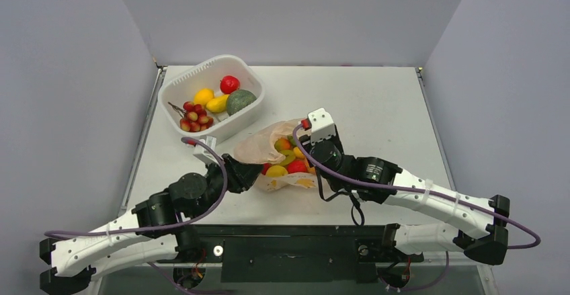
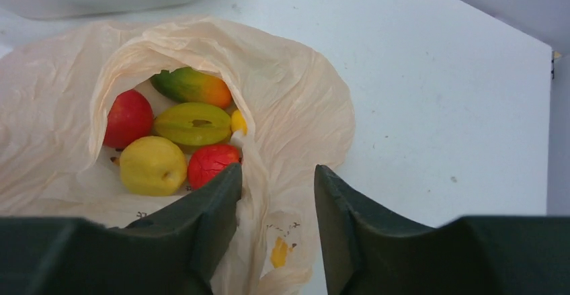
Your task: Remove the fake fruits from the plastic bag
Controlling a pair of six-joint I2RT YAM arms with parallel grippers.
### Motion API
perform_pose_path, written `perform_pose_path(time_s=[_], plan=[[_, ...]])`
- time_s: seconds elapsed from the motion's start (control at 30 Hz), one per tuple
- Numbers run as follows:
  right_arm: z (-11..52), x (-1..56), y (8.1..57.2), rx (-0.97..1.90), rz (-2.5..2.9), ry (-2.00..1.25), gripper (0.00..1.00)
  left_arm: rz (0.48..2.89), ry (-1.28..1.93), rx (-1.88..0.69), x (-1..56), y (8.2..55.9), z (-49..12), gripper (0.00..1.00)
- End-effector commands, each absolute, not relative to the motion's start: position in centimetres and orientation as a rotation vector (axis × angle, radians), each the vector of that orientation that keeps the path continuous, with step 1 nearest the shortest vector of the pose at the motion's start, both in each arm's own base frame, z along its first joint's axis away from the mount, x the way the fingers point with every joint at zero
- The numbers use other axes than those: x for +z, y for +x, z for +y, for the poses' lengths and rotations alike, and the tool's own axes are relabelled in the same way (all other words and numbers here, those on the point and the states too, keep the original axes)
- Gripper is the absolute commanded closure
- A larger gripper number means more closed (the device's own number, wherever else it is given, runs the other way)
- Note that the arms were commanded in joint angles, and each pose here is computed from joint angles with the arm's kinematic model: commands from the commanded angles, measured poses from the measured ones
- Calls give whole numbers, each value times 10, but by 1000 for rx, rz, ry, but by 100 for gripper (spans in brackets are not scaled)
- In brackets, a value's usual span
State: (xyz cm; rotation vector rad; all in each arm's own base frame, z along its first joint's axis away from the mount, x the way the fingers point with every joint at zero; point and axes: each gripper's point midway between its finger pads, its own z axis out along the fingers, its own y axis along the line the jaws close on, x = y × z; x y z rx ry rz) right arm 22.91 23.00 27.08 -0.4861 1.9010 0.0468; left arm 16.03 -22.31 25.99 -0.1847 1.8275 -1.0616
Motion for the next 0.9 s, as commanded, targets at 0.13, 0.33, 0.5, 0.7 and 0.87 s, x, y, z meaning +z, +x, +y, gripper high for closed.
perform_pose_path(time_s=[0.13, 0.33, 0.5, 0.7, 0.87], plan=[[231, 282, 223, 130, 1895, -451, 78, 2028, 340, -806, 284, 145, -249, 57], [229, 280, 222, 187, 1911, -411, 93, 1924, 678, -617, 303, 129, -285, 51], [225, 278, 224, 228, 1925, -387, 97, 1805, 872, -525, 309, 112, -309, 49], [221, 273, 230, 330, 1951, -334, 100, 1665, 920, -267, 304, 113, -309, 47], [217, 271, 230, 352, 1954, -323, 100, 1644, 957, -20, 290, 124, -304, 45]])
